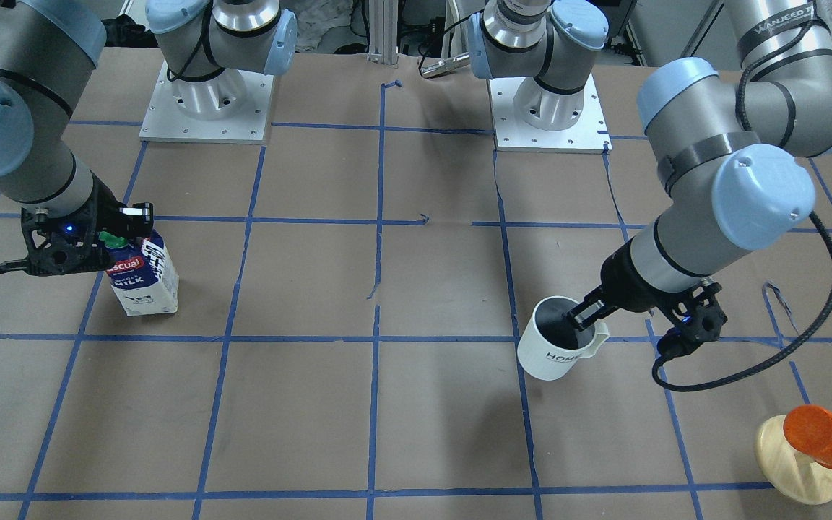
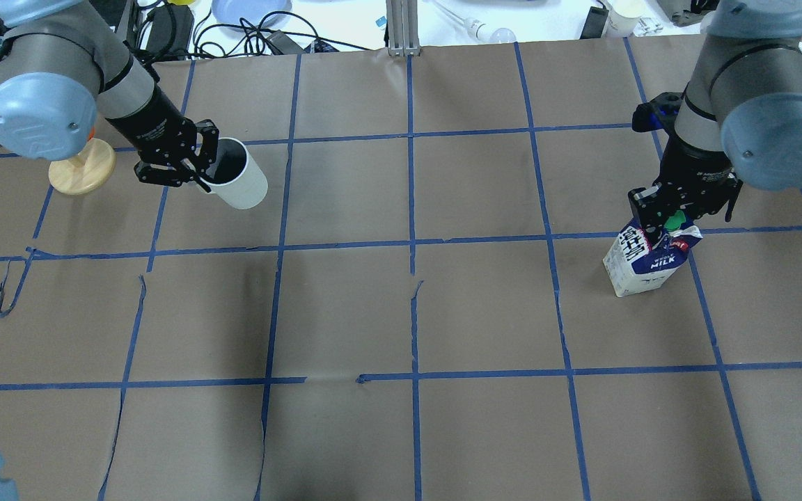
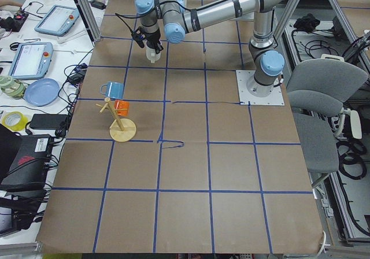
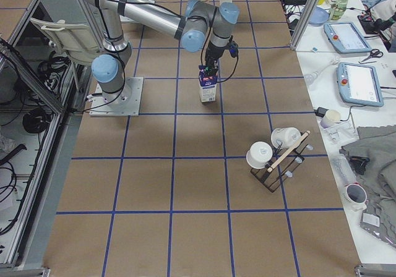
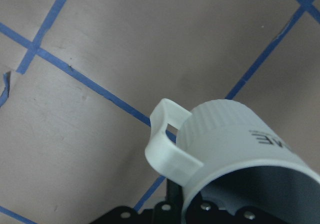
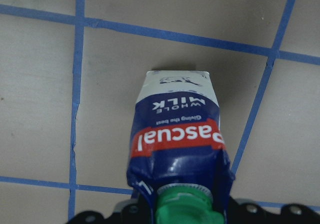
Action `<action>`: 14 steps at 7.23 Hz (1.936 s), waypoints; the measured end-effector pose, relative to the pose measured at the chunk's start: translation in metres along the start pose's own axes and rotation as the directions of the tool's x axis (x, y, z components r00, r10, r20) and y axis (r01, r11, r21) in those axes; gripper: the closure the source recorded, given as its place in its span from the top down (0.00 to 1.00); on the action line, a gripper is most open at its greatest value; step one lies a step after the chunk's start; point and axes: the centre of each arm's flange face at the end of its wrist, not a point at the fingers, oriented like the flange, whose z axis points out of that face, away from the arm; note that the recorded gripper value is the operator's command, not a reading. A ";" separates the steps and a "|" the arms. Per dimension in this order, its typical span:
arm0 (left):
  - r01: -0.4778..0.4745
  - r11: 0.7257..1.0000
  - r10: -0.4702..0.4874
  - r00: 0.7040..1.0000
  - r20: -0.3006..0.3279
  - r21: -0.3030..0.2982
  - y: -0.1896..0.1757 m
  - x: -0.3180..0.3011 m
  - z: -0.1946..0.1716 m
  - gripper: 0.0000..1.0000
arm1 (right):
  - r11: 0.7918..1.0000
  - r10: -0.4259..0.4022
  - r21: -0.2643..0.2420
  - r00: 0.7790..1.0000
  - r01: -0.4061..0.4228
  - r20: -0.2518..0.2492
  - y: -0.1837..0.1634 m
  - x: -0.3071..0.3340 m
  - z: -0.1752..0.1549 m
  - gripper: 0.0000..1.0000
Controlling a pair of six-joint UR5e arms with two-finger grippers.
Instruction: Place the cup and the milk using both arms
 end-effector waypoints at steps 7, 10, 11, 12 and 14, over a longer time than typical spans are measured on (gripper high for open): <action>0.031 0.999 -0.029 0.998 0.049 -0.037 0.084 0.173 0.074 0.00 | 0.988 0.047 0.144 0.997 -0.055 0.064 -0.042 -0.011 -0.088 0.05; 0.033 0.998 -0.028 0.997 0.072 -0.062 0.102 0.193 0.113 0.00 | 0.986 0.046 0.160 0.997 -0.056 0.063 -0.098 -0.018 -0.106 0.05; 0.035 0.997 -0.029 0.996 0.082 -0.071 0.103 0.192 0.121 0.14 | 0.985 0.053 0.160 0.997 -0.062 0.064 -0.111 -0.031 -0.108 0.05; 0.034 0.996 -0.027 0.996 0.090 -0.079 0.105 0.189 0.129 0.65 | 0.985 0.061 0.159 0.995 -0.072 0.074 -0.118 -0.048 -0.107 0.05; 0.031 0.996 -0.025 0.996 0.083 -0.079 0.105 0.187 0.138 1.00 | 0.983 0.087 0.151 0.992 -0.101 0.096 -0.126 -0.083 -0.102 0.05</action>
